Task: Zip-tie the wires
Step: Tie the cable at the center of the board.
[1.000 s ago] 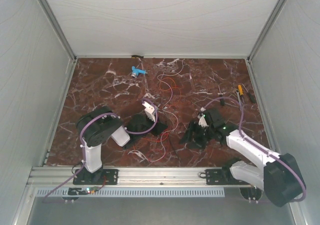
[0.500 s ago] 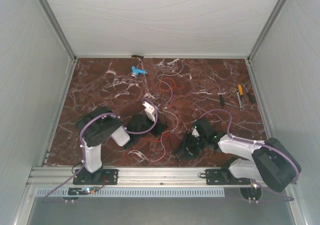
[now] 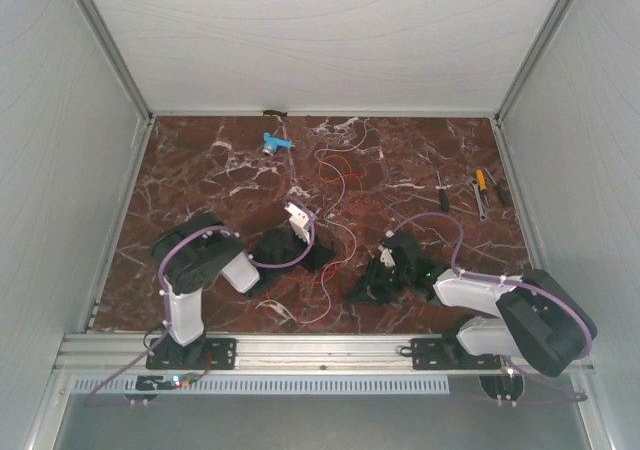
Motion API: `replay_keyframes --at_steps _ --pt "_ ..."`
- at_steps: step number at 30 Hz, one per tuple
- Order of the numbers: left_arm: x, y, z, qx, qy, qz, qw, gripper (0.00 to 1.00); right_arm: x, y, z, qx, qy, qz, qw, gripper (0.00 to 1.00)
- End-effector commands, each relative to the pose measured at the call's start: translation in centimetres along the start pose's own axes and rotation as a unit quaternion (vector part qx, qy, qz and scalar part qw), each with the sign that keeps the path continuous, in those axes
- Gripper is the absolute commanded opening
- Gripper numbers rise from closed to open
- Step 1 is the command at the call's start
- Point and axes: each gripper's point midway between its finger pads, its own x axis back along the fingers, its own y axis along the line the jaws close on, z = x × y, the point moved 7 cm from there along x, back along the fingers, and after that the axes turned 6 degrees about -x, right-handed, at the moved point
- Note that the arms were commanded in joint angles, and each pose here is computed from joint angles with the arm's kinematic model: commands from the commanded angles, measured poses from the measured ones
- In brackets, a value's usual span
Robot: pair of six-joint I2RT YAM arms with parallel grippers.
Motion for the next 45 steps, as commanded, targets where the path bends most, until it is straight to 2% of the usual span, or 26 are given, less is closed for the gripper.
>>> replay_keyframes --at_steps 1,6,12,23,28,32,45 --pt "0.1 -0.6 -1.4 -0.01 -0.028 0.016 0.999 0.0 -0.1 1.1 0.0 0.01 0.005 -0.034 0.999 0.11" --pt "0.4 -0.7 -1.5 -0.011 -0.033 0.009 0.999 0.0 0.1 1.4 0.0 0.013 0.006 -0.034 0.999 0.11" --pt "0.5 -0.5 -1.5 -0.008 -0.036 -0.001 0.999 0.0 -0.1 0.1 0.2 0.016 0.004 0.009 1.0 0.24" --pt "0.5 -0.6 -1.3 -0.005 -0.035 0.003 0.999 0.0 -1.3 -0.1 0.6 0.022 0.012 0.008 1.0 0.29" --pt "0.7 -0.7 -1.3 -0.006 -0.035 0.003 0.999 0.0 -1.7 0.1 0.3 0.026 0.009 0.006 1.0 0.18" --pt "0.9 -0.8 -1.4 -0.015 -0.036 0.002 0.999 0.0 -1.6 0.5 0.2 0.029 0.011 0.004 1.0 0.0" --pt "0.9 -2.4 -3.0 -0.09 -0.053 -0.021 0.994 0.0 0.8 3.4 -0.8 0.039 -0.004 0.012 0.999 0.0"
